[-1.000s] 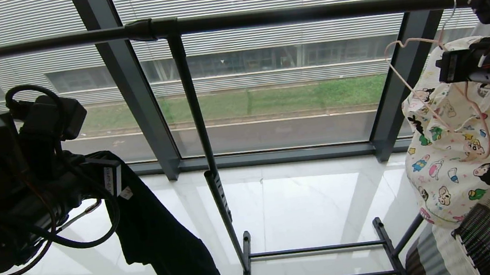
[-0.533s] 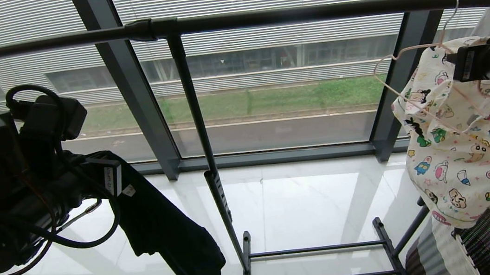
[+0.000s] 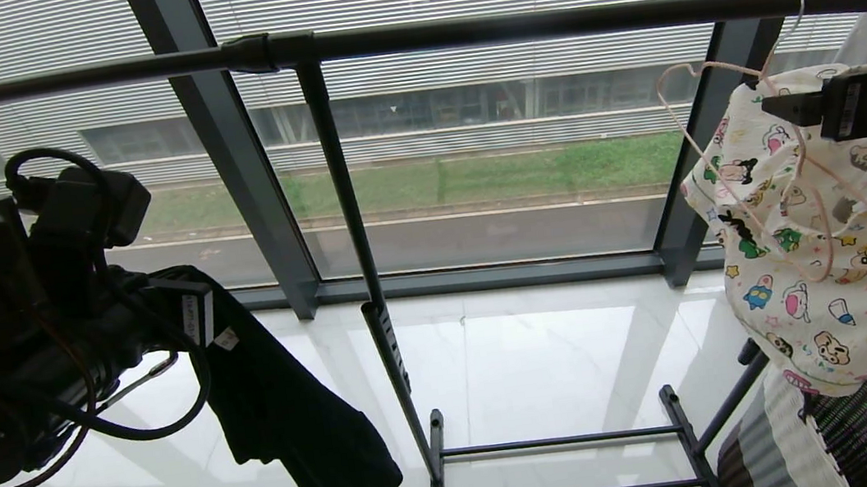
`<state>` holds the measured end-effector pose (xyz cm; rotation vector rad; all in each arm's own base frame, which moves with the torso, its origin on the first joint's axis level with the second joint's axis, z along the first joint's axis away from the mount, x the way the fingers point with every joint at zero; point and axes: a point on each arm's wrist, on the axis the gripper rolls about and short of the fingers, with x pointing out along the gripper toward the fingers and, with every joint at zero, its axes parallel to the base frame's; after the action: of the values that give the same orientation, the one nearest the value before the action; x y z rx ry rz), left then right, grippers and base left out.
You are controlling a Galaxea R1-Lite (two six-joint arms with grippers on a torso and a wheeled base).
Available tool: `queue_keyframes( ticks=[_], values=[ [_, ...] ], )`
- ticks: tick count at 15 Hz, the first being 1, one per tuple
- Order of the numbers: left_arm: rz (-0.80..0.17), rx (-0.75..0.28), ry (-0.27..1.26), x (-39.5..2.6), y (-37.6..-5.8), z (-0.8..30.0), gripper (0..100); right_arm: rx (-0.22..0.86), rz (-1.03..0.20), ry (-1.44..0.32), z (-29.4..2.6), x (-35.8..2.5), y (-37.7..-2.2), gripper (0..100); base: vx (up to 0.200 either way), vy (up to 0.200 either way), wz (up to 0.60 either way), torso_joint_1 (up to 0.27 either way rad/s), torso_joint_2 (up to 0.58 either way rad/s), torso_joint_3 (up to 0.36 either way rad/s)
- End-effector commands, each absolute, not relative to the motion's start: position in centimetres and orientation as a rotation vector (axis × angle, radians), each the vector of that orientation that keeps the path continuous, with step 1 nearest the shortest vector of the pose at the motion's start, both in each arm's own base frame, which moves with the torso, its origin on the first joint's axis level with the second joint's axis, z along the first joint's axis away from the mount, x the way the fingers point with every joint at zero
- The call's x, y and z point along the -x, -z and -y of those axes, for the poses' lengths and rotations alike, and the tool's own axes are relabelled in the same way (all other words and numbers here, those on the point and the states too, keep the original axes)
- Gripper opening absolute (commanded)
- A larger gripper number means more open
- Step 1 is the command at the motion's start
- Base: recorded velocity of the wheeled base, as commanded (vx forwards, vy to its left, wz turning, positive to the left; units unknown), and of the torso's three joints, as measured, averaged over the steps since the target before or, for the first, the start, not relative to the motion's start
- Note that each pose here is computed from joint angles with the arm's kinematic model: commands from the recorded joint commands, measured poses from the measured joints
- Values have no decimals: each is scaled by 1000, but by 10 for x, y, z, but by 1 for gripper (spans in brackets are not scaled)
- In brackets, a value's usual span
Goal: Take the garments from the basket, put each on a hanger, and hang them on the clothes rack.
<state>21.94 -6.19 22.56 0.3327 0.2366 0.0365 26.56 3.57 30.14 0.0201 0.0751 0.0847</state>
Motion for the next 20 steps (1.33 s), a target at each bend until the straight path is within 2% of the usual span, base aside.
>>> queue_keyframes(
  ticks=[1,10,18,19,20],
  values=[
    [-233,-331,-37,-218,-226,62,0,-17,-93,-83,-36,-271,-297,100,0,0,0,0,0,0],
    [-236,-332,-37,-219,-226,62,0,-2,-147,-31,-26,-313,-280,100,0,0,0,0,0,0],
    [-239,-333,-36,-220,-225,62,0,8,-162,-33,-27,-328,-267,100,0,0,0,0,0,0],
    [-240,-334,-36,-220,-225,62,0,8,-162,-35,-27,-328,-267,0,0,0,0,0,0,0],
    [-240,-334,-36,-220,-225,62,0,8,-162,-38,-28,-328,-267,0,0,0,0,0,0,0]
  ],
)
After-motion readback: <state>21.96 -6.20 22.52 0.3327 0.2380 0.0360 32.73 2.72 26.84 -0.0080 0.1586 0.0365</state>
